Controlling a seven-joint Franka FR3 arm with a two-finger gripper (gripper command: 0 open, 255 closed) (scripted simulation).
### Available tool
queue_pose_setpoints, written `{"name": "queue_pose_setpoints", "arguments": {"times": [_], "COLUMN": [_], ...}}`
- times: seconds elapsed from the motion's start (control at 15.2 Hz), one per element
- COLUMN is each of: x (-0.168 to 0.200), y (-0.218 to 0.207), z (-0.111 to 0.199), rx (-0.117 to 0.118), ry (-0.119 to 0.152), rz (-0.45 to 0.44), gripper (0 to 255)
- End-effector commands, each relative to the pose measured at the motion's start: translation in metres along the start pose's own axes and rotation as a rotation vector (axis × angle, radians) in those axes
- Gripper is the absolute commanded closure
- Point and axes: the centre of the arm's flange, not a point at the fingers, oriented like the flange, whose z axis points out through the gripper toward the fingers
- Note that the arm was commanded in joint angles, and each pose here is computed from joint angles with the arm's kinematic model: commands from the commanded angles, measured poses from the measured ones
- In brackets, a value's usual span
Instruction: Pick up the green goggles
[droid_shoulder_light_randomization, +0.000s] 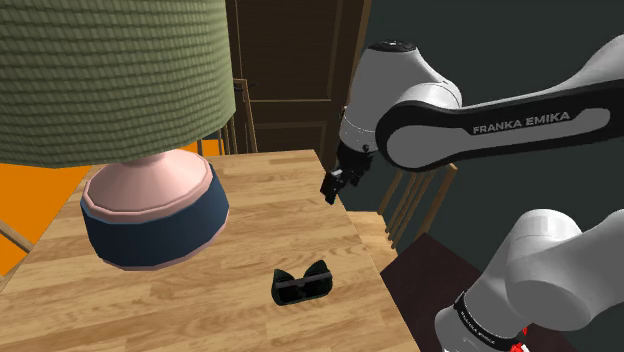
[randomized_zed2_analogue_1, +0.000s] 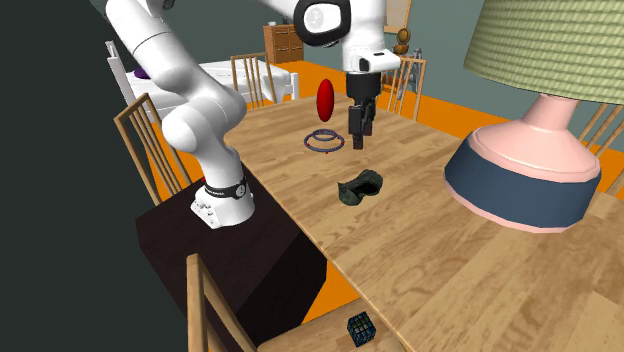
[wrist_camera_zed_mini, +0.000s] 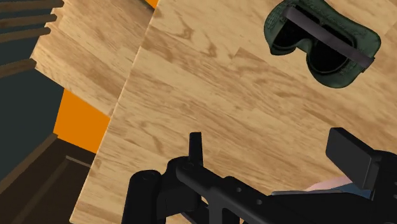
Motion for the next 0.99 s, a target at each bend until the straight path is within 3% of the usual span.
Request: {"name": "queue_pose_setpoints", "arguments": {"times": [0.0,0.92], "x": [0.001,-0.002], "y": [-0.019,-0.158], "z": [0.018,0.137], "rx": [0.003,0.014], "ry": [-0.004,-0.038], "rz": [-0.016,-0.131], "gripper": [0,0]}}
